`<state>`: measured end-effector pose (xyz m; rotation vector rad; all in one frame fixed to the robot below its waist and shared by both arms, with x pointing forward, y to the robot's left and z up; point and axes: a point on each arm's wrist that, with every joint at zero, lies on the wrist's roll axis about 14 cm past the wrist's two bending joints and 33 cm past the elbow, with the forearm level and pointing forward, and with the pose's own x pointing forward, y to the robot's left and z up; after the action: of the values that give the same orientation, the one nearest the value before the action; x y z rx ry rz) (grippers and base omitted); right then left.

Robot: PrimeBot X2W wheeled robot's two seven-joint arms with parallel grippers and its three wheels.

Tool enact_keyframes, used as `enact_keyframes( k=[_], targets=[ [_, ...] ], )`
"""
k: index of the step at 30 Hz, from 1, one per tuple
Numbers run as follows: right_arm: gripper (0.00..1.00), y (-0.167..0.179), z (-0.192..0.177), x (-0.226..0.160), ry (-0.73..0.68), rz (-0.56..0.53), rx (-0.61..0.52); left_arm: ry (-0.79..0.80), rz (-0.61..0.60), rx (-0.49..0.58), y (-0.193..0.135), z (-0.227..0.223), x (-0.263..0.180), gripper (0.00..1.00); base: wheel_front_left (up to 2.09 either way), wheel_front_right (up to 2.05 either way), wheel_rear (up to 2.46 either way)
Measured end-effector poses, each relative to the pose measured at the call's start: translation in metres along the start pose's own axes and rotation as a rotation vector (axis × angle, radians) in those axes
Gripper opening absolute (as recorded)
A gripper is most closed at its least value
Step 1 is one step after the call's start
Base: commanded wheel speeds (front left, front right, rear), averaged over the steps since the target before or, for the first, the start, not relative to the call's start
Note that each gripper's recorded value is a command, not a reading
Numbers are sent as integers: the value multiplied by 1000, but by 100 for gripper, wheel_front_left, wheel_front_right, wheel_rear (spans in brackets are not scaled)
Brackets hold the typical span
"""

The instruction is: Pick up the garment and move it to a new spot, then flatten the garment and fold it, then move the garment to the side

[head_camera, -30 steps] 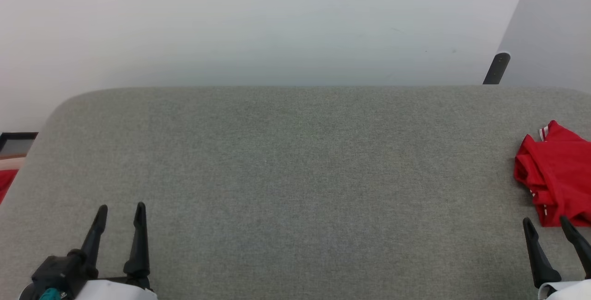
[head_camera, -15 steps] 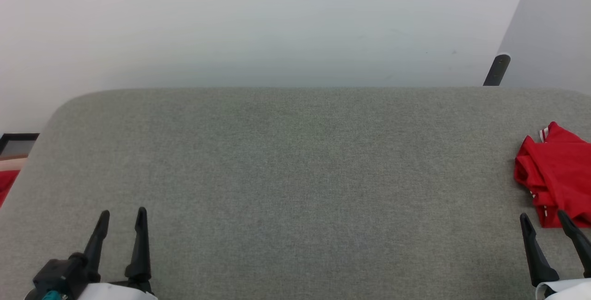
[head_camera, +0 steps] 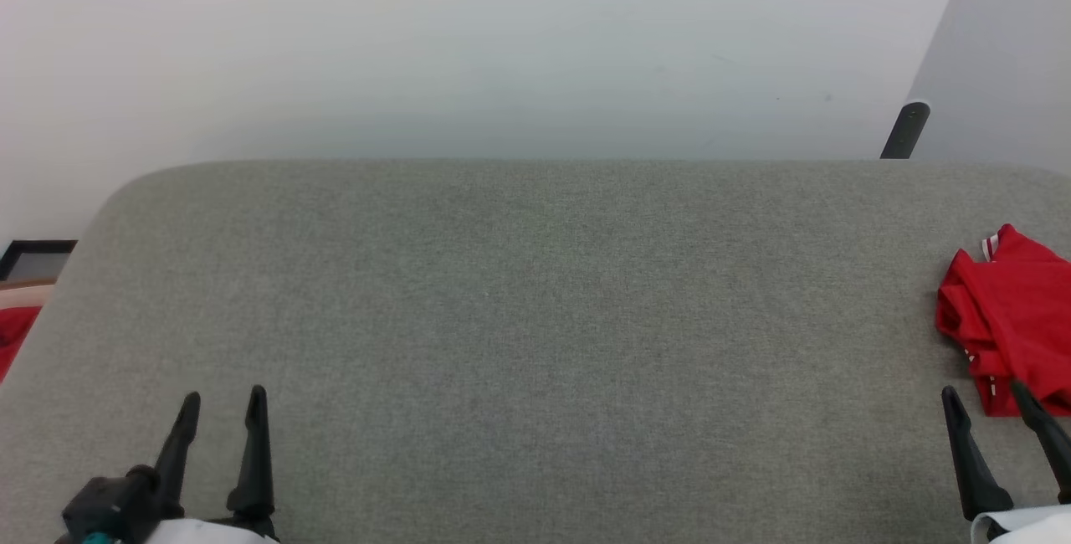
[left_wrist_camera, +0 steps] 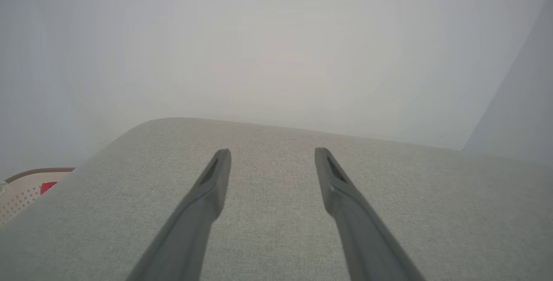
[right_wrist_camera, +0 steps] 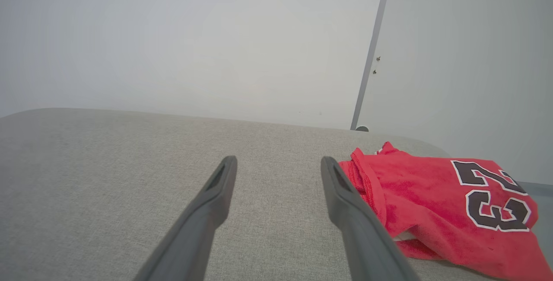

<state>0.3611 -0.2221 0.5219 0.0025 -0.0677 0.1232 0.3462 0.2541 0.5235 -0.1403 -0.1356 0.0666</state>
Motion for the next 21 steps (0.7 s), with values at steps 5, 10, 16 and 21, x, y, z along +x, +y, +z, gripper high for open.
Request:
enact_keyframes(
  k=[5, 10, 16, 21],
  targets=[
    [0, 6, -20, -7, 58, -5, 32, 59, 16, -26, -2, -21, -9, 0, 0, 0, 0],
    [0, 8, -30, -10, 87, -29, 116, 99, 40, -100, -2, -31, -12, 0, 0, 0, 0],
    [0, 7, -31, -8, 93, -60, 234, 110, 67, -206, -1, -34, -11, 0, 0, 0, 0],
    [0, 5, -34, -8, 99, -88, 328, 117, 83, -291, -2, -35, -8, 0, 0, 0, 0]
  ],
)
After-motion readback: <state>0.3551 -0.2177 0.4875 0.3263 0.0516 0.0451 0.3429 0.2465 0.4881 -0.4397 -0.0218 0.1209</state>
